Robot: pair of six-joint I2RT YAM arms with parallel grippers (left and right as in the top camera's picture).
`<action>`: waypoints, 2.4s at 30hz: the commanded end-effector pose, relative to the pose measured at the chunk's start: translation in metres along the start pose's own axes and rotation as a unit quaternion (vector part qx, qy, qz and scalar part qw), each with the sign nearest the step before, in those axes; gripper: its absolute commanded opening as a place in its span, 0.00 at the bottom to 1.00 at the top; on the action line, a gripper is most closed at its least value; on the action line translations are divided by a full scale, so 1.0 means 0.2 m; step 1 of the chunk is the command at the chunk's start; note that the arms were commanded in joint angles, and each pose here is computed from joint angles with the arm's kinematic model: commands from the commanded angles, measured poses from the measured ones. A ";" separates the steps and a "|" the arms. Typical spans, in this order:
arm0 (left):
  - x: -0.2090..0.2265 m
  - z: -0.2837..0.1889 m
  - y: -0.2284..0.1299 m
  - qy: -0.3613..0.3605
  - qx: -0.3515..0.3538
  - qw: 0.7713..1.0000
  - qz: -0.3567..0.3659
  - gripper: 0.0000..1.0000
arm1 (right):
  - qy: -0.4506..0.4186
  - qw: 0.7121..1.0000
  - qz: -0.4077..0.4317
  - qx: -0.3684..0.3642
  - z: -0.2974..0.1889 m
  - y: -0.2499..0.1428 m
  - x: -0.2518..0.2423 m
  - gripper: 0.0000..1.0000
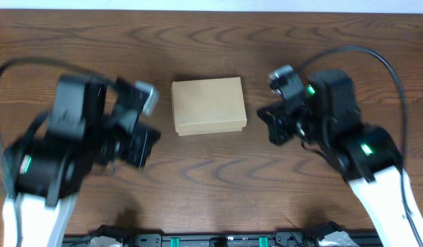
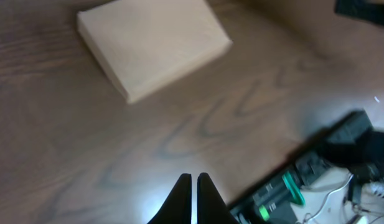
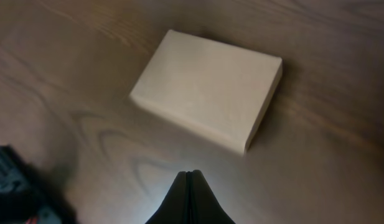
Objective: Pack container
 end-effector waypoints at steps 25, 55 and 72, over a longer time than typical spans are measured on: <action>-0.06 -0.03 -0.60 -0.013 -0.067 0.996 -0.053 0.95 | 0.019 0.997 0.055 -0.056 -0.36 -0.71 0.13 0.99; 0.03 0.12 -0.44 0.027 -0.231 0.971 0.056 0.95 | 0.016 0.997 0.058 -0.043 -0.36 -0.73 0.13 0.99; 0.19 0.65 -0.73 -0.030 -0.305 0.949 0.073 0.95 | 0.016 0.997 0.058 -0.043 -0.36 -0.73 0.13 0.99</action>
Point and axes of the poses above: each gripper's point midway between its finger pads, its own z axis out along the fingers, its own x axis along the line the jaws close on, y = z × x, the point moved 9 cm from there along -z, back along the fingers, and after that the axes turned 2 degrees about -z, right-handed, at the moved point
